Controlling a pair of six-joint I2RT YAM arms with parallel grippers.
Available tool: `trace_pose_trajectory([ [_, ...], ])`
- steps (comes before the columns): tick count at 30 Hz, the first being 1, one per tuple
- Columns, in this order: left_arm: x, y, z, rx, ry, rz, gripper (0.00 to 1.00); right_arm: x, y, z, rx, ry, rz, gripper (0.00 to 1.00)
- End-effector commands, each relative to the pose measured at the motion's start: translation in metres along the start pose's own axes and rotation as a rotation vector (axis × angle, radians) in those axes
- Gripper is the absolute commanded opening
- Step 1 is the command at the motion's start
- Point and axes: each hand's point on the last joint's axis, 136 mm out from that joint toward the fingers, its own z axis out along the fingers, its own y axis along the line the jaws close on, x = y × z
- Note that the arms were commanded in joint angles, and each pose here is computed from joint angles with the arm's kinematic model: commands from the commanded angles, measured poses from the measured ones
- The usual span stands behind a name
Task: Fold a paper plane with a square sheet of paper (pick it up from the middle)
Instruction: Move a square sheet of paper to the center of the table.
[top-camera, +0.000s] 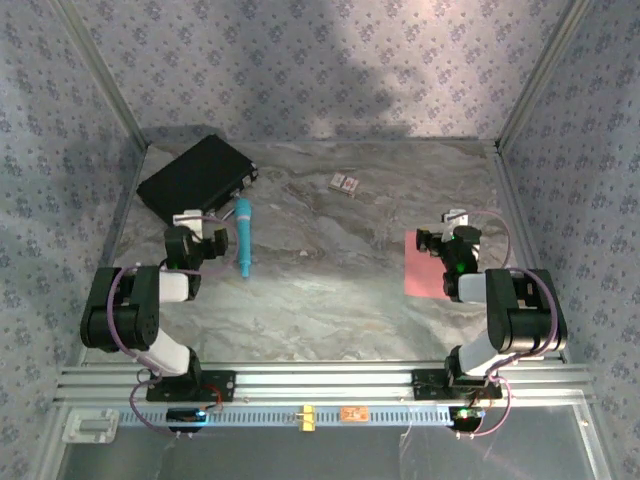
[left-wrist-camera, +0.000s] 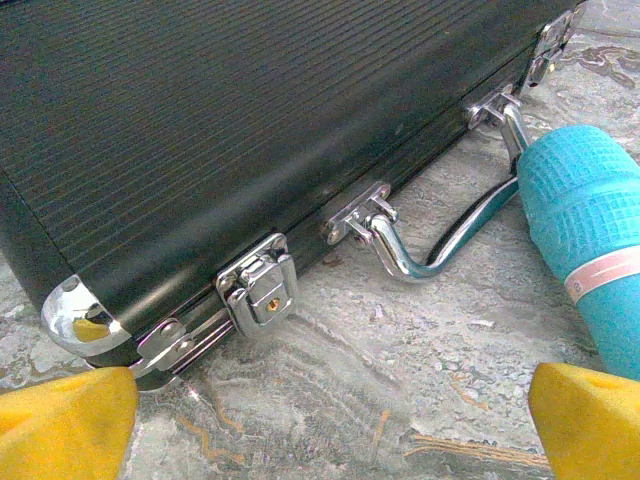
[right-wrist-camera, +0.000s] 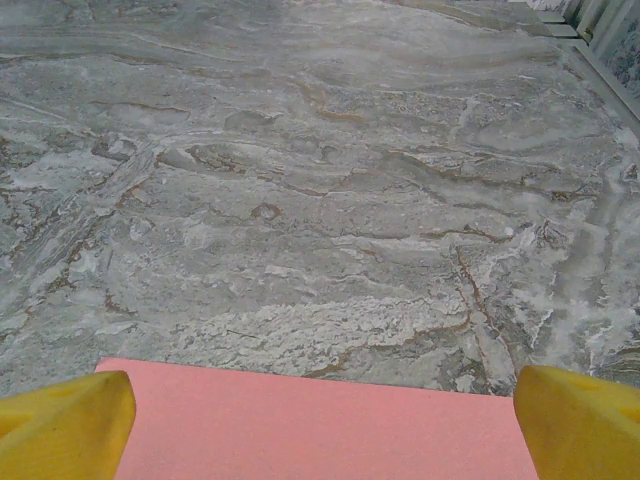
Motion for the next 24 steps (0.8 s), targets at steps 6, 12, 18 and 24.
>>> trace_pose_trajectory([
  [6,-0.0183,0.0023,-0.0001,-0.009,-0.058,-0.010,1.00,-0.0074,-0.0016,0.0021,-0.004,-0.012,0.011,0.99],
  [12,-0.0177,0.0018,-0.0001,-0.008,-0.057,-0.010,1.00,-0.0071,-0.0023,0.0023,-0.010,-0.010,0.017,0.99],
  [18,-0.0176,0.0022,0.0002,-0.007,-0.055,-0.010,1.00,-0.0071,-0.0030,0.0023,-0.012,-0.011,0.022,0.99],
  [24,-0.0178,0.0010,-0.0003,-0.003,-0.059,-0.007,1.00,-0.0071,-0.0017,0.0017,-0.006,-0.013,0.013,0.99],
])
